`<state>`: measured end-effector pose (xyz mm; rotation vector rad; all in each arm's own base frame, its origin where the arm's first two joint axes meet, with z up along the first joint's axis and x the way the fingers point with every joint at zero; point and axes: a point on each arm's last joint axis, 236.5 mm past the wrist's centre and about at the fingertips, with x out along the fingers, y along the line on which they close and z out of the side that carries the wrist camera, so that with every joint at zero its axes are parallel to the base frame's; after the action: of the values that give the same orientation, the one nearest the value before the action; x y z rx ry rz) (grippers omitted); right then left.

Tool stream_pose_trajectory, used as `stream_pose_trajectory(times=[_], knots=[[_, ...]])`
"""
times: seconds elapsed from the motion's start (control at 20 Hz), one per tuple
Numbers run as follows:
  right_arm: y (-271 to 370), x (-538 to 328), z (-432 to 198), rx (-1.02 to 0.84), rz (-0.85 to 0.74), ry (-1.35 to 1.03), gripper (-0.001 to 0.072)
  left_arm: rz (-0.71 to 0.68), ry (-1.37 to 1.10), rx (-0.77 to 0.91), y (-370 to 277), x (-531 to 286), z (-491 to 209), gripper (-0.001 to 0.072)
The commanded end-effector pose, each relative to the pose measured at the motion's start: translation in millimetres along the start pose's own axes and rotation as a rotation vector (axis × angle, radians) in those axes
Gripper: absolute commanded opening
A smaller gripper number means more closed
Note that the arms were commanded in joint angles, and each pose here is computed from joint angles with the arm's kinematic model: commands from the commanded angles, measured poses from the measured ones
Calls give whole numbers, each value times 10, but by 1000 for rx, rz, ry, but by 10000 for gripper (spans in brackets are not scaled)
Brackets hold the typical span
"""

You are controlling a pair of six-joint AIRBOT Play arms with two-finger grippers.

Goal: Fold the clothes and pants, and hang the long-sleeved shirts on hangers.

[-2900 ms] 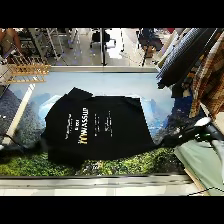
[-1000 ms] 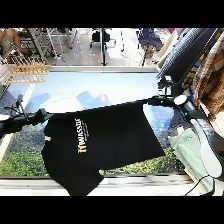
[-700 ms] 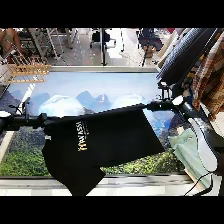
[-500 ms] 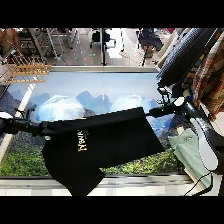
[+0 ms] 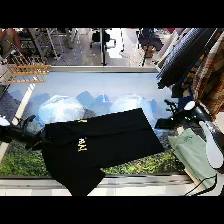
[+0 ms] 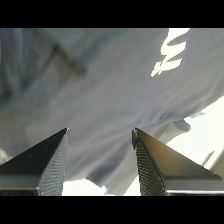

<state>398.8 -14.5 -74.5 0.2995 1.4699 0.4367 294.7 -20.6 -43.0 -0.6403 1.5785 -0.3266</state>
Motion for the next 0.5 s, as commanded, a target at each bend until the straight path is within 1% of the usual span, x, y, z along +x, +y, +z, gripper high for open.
stream_pose_trajectory(times=[0.0,0.1,0.25,0.45], knots=[[71,37,-658,82,195,158,506,46,-48,-72,-74,212,-576,422],[-37,102,-845,100,192,189,506,56,-45,-115,-83,415,-930,442],[-134,78,-889,108,180,186,507,63,-3,-150,-95,635,-1339,442],[-230,82,-934,72,149,196,506,83,64,-120,-184,782,-1661,442]])
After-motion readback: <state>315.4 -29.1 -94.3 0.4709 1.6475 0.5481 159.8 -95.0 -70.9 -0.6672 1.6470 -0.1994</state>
